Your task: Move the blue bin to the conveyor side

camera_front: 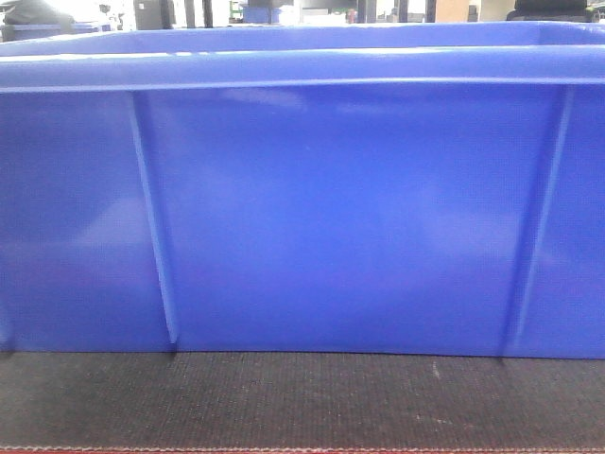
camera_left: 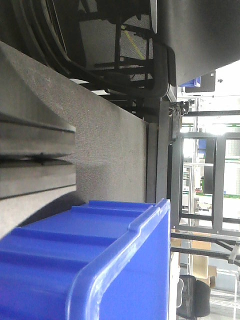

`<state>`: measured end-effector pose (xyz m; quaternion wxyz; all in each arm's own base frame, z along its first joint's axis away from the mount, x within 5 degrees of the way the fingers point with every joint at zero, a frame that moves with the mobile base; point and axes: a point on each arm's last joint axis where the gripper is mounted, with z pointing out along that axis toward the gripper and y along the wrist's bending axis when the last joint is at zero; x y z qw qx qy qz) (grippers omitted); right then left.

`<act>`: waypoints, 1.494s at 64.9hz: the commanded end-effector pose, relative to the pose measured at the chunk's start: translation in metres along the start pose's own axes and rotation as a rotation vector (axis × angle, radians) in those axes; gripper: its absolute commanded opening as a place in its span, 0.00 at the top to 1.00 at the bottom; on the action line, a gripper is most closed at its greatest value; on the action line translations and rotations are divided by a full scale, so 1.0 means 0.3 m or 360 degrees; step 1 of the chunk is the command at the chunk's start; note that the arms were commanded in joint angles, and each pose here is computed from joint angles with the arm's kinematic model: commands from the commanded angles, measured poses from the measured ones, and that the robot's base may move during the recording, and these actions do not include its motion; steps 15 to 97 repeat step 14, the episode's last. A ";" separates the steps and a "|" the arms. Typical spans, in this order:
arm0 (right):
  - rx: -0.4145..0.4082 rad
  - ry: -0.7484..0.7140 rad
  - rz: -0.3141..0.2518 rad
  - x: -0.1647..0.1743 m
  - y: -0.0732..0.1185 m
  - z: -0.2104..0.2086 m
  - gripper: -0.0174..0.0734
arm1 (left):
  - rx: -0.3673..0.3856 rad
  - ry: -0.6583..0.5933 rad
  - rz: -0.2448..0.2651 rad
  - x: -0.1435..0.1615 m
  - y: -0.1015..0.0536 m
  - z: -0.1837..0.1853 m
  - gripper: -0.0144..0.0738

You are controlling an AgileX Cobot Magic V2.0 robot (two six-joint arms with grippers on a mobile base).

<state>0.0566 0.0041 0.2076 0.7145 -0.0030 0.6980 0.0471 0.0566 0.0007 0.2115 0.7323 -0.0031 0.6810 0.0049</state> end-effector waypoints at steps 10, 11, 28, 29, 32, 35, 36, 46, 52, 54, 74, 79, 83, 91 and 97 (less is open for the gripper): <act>0.0004 -0.0041 -0.0007 -0.008 0.000 -0.001 0.90 | -0.0008 -0.0039 -0.0001 -0.009 0.001 -0.001 0.85; 0.0004 -0.0041 -0.0007 -0.008 0.000 -0.001 0.90 | -0.0008 -0.0039 -0.0001 -0.009 0.001 -0.001 0.85; 0.0004 -0.0041 -0.0007 -0.008 0.000 -0.001 0.90 | -0.0008 -0.0039 -0.0001 -0.009 0.001 -0.001 0.85; 0.0004 -0.0041 -0.0007 -0.008 0.000 -0.001 0.90 | -0.0008 -0.0039 -0.0001 -0.009 0.001 -0.001 0.85; 0.0004 -0.0041 -0.0007 -0.008 0.000 -0.001 0.90 | -0.0008 -0.0039 -0.0001 -0.009 0.001 -0.001 0.85; 0.0004 -0.0041 -0.0007 -0.008 0.000 -0.001 0.90 | -0.0008 -0.0039 -0.0001 -0.009 0.001 -0.001 0.85; 0.0004 -0.0041 -0.0007 -0.008 0.000 -0.001 0.90 | -0.0008 -0.0039 -0.0001 -0.009 0.001 -0.001 0.85; 0.0004 -0.0041 -0.0007 -0.008 0.000 -0.001 0.90 | -0.0008 -0.0039 -0.0001 -0.009 0.001 -0.001 0.85; 0.0004 -0.0041 -0.0007 -0.008 0.000 -0.001 0.90 | -0.0008 -0.0039 -0.0001 -0.009 0.001 -0.001 0.85; 0.0004 -0.0041 -0.0007 -0.008 0.000 -0.001 0.90 | -0.0008 -0.0039 -0.0001 -0.009 0.001 -0.001 0.85; 0.0004 -0.0041 -0.0007 -0.008 0.000 -0.001 0.90 | -0.0008 -0.0039 -0.0001 -0.009 0.001 -0.001 0.85; 0.0004 -0.0041 -0.0007 -0.008 0.000 -0.001 0.90 | -0.0008 -0.0039 -0.0001 -0.009 0.001 -0.001 0.85; 0.0004 -0.0041 -0.0007 -0.008 0.000 -0.001 0.90 | -0.0008 -0.0039 -0.0001 -0.009 0.001 -0.001 0.85; 0.0004 -0.0041 -0.0007 -0.008 0.000 -0.001 0.90 | -0.0008 -0.0039 -0.0001 -0.009 0.001 -0.001 0.85; 0.0004 -0.0041 -0.0007 -0.008 0.000 -0.001 0.90 | -0.0008 -0.0039 -0.0001 -0.009 0.001 -0.001 0.85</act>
